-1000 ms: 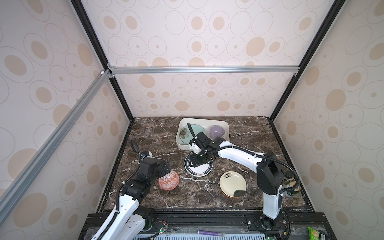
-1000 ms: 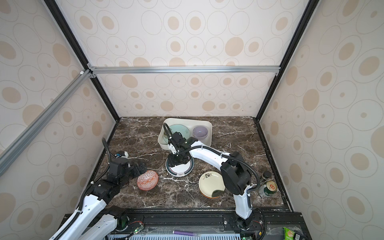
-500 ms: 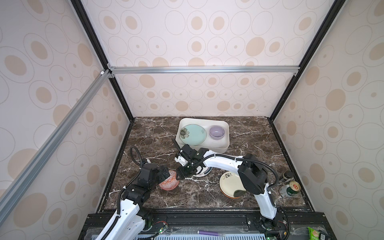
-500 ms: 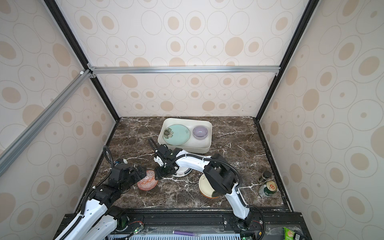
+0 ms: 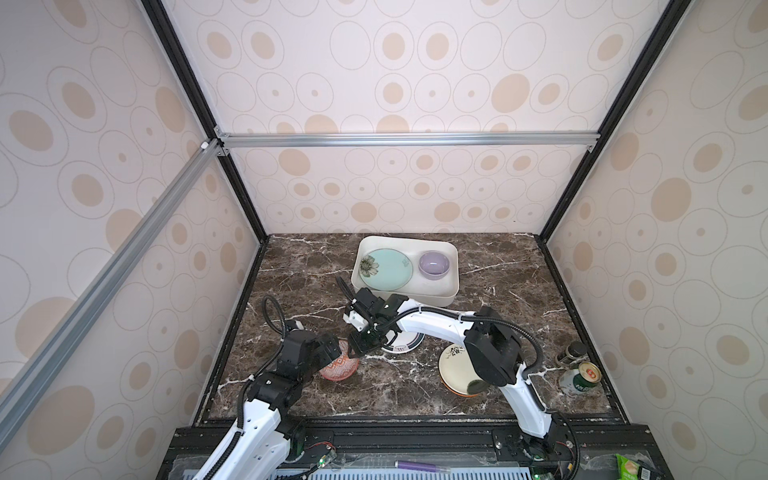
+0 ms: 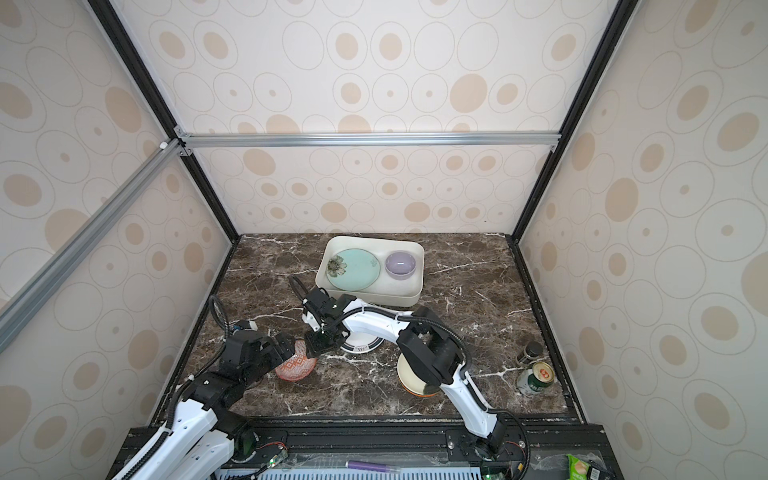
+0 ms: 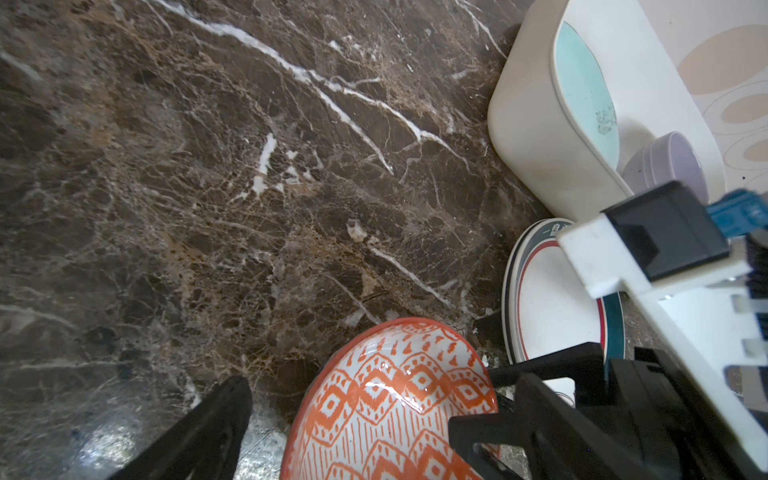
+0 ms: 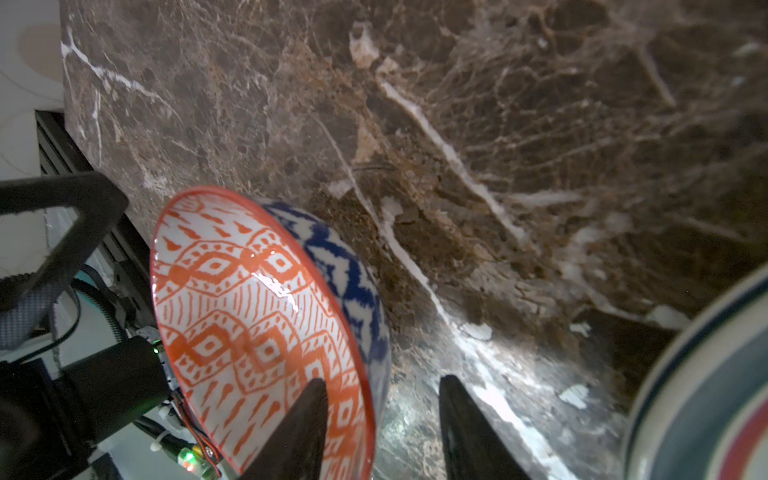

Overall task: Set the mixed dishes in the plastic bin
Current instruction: 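Grasp the red-orange bowl's rim with the right gripper and lift it, then carry the red-orange bowl to the bin and set it on the lavender bowl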

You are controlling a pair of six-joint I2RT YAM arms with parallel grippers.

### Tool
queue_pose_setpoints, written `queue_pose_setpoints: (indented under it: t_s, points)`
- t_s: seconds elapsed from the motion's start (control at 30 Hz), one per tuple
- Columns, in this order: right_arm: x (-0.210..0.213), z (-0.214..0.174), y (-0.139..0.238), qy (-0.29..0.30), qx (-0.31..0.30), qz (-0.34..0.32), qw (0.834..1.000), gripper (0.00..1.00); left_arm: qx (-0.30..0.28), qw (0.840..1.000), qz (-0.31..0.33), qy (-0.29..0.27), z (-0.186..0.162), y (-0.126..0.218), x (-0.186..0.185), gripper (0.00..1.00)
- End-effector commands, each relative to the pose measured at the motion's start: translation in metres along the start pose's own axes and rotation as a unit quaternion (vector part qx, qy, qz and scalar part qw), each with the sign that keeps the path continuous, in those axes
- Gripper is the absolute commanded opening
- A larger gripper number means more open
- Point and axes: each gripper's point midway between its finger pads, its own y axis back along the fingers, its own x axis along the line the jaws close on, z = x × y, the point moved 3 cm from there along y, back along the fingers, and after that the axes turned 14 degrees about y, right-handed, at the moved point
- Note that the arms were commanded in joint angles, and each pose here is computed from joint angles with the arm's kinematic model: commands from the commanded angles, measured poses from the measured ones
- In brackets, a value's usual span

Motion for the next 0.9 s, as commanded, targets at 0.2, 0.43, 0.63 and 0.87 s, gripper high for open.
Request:
queue_pose_setpoints:
  t_s: [0.2,0.43,0.63,0.87]
  points:
    - [0.002,-0.011,-0.012,0.007,0.048,-0.049,0.998,0.22,-0.012,0.999,-0.038,0.016,0.004,0.008,-0.007,0.99]
    - [0.009,-0.004,0.007,0.013,0.036,-0.055,0.998,0.12,-0.014,0.998,-0.056,0.011,0.007,0.014,-0.017,0.99]
    - [0.005,0.008,0.033,0.008,0.021,-0.063,0.998,0.1,-0.039,0.995,-0.087,-0.001,0.028,0.038,-0.047,0.99]
    - [-0.025,0.022,0.084,-0.017,-0.016,-0.086,0.996,0.1,-0.056,0.993,-0.1,-0.035,0.051,0.054,-0.082,0.99]
